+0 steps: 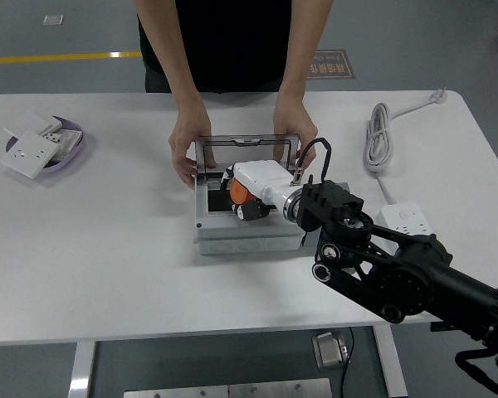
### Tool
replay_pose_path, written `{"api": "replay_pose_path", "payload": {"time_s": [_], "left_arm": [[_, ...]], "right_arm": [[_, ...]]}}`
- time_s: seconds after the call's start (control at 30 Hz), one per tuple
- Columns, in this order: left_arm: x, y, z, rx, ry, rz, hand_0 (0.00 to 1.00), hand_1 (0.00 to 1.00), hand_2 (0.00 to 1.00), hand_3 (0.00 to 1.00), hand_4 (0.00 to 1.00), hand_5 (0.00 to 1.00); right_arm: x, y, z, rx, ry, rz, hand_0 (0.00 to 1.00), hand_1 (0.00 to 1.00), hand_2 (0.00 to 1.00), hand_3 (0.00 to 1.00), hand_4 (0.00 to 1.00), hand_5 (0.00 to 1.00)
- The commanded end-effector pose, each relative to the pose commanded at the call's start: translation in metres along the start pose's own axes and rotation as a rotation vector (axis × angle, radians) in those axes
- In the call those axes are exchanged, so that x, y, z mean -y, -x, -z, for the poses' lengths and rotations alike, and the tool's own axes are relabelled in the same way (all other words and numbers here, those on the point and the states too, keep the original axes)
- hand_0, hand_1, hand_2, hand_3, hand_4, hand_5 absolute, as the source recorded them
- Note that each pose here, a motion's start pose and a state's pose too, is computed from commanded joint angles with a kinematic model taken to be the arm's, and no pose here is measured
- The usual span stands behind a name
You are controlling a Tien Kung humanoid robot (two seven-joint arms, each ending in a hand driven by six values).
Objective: Pick up the cylinder from the cube,place it in the box,flap close box
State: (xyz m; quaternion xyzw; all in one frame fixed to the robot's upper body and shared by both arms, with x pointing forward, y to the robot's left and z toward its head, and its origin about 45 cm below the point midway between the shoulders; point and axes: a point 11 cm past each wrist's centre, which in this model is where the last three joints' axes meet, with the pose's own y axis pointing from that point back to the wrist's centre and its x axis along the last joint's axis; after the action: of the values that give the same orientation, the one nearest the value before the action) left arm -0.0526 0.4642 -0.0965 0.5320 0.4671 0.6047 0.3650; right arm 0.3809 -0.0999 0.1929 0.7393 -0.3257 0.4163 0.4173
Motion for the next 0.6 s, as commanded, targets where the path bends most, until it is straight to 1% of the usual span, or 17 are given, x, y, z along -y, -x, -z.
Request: {"api": "replay_pose_path", "payload": {"time_s": [0.07,0.1,0.2,0.27,0.3,0.37,0.5,0.6], "left_arm": [[0.0,0.0,0.0,0.0,0.0,0.0,0.574,0.622,0.577,0.597,0.717,0.209],[0.0,0.0,0.0,0.0,0.0,0.0,0.575,0.62,0.576,0.597,0.713,0.205],[0.0,0.001,0.0,0.0,0.0,0.001,0.575,0.62,0.576,0.597,0.713,0.205],[0.0,0.001,0.0,0.0,0.0,0.002,0.575,0.62,0.576,0.597,0.713,0.205],[0.0,0.001,0.0,0.0,0.0,0.002,0.575,0.622,0.576,0.597,0.713,0.202],[0.0,0.001,0.0,-0.001,0.0,0.002,0.575,0.622,0.576,0.597,0.713,0.202],[0.0,0.001,0.001,-0.001,-0.002,0.001,0.575,0.621,0.576,0.597,0.712,0.197],[0.0,0.001,0.002,0.0,-0.003,0.001,0.575,0.621,0.576,0.597,0.712,0.197]], "right_arm": [[0.0,-0.001,-0.001,0.008,-0.001,-0.005,0.821,0.685,0.697,0.695,0.709,0.331],[0.0,-0.002,-0.002,0.013,-0.002,-0.007,0.867,0.71,0.72,0.71,0.755,0.345],[-0.001,-0.005,-0.003,0.055,-0.015,-0.017,0.867,0.71,0.72,0.71,0.755,0.345],[-0.002,-0.008,-0.004,0.1,-0.027,-0.023,0.867,0.71,0.72,0.71,0.755,0.345],[-0.004,-0.01,-0.006,0.126,-0.033,-0.026,0.881,0.715,0.723,0.718,0.788,0.353],[-0.007,-0.015,-0.009,0.188,-0.05,-0.029,0.881,0.715,0.723,0.718,0.788,0.353],[-0.019,-0.037,-0.012,0.326,-0.111,-0.048,0.871,0.711,0.718,0.717,0.796,0.355],[-0.027,-0.06,-0.008,0.406,-0.166,-0.077,0.871,0.711,0.718,0.717,0.796,0.355]]}}
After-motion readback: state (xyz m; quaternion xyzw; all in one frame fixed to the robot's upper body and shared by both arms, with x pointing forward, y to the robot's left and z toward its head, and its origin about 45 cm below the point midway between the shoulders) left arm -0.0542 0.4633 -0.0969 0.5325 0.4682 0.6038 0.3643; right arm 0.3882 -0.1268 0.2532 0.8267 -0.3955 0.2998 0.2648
